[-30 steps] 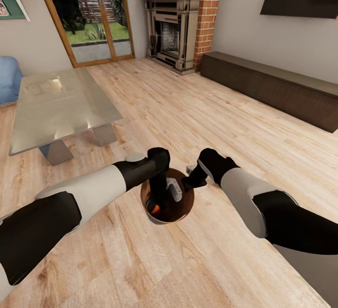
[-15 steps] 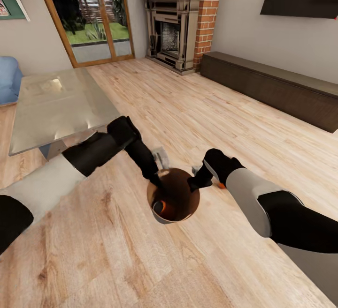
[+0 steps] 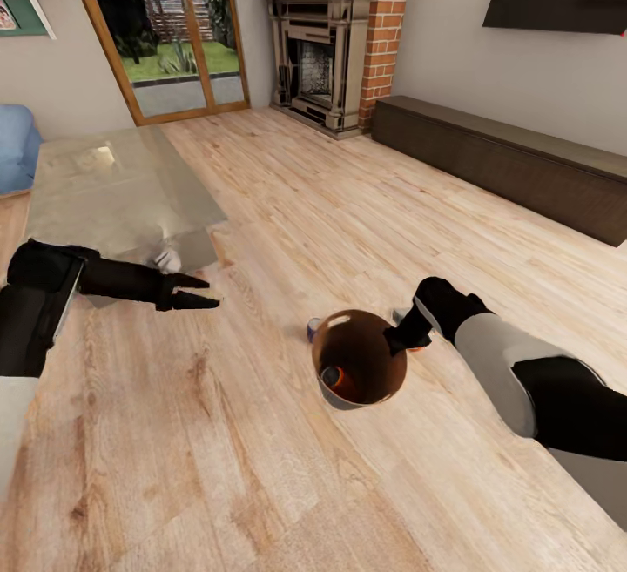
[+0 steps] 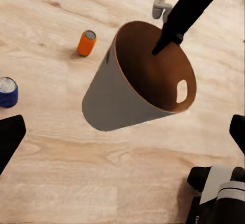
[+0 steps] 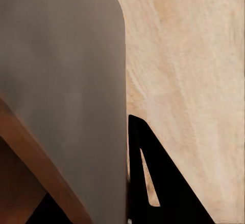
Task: Put the three can of soda from the living room inside the tash can in the kitchen.
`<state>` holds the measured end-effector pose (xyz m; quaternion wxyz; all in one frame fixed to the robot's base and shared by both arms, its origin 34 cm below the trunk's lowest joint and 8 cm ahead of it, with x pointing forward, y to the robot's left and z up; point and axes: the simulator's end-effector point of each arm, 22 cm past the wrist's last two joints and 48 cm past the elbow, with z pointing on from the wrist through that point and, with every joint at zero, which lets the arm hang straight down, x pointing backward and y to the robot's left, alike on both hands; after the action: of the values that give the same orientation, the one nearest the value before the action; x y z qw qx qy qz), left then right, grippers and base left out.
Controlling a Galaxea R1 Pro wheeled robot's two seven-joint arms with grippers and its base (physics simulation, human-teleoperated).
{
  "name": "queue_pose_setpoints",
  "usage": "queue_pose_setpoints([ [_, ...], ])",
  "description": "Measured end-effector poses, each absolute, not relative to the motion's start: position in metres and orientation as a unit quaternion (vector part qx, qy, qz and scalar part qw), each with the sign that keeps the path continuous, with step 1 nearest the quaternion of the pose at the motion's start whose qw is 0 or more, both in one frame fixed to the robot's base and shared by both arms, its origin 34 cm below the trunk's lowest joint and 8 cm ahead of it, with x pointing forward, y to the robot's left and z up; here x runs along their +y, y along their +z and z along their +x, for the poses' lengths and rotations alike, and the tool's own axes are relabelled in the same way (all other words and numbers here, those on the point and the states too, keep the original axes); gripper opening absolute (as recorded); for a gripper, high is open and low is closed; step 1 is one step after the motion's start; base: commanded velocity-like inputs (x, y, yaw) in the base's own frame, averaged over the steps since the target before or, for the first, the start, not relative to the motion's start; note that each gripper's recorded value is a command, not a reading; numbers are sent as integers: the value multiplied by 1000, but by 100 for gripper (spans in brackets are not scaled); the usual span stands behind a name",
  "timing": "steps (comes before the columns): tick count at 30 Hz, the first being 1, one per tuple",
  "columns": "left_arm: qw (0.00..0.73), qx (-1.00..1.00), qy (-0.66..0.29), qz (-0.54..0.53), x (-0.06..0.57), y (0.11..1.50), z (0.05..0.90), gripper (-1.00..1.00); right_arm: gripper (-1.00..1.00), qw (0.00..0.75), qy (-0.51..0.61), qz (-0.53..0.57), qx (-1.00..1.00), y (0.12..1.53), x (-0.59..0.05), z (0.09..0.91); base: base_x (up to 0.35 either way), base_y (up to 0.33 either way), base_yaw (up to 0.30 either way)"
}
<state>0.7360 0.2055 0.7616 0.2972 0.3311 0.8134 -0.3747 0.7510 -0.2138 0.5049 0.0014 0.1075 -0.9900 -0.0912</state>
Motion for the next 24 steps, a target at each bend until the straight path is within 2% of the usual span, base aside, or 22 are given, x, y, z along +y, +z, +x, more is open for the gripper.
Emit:
queue_pose_setpoints([
  [3,346,859,-297,234,272,684,736,100,-100,3,-77,85,-993,502,-251,749,0,0,0],
  [5,354,876,-260,198,286,649,732,100,-100,12,-61,87,-994,494,-267,741,0,0,0],
  [9,389,886,-197,159,280,598,730,100,-100,23,-67,80,-994,471,-268,716,0,0,0],
  [13,398,892,-162,142,279,562,710,100,-100,-5,-65,93,-994,454,-262,703,0,0,0],
  [24,400,893,-154,137,275,532,675,100,-100,-16,-57,118,-991,406,-268,639,0,0,0],
])
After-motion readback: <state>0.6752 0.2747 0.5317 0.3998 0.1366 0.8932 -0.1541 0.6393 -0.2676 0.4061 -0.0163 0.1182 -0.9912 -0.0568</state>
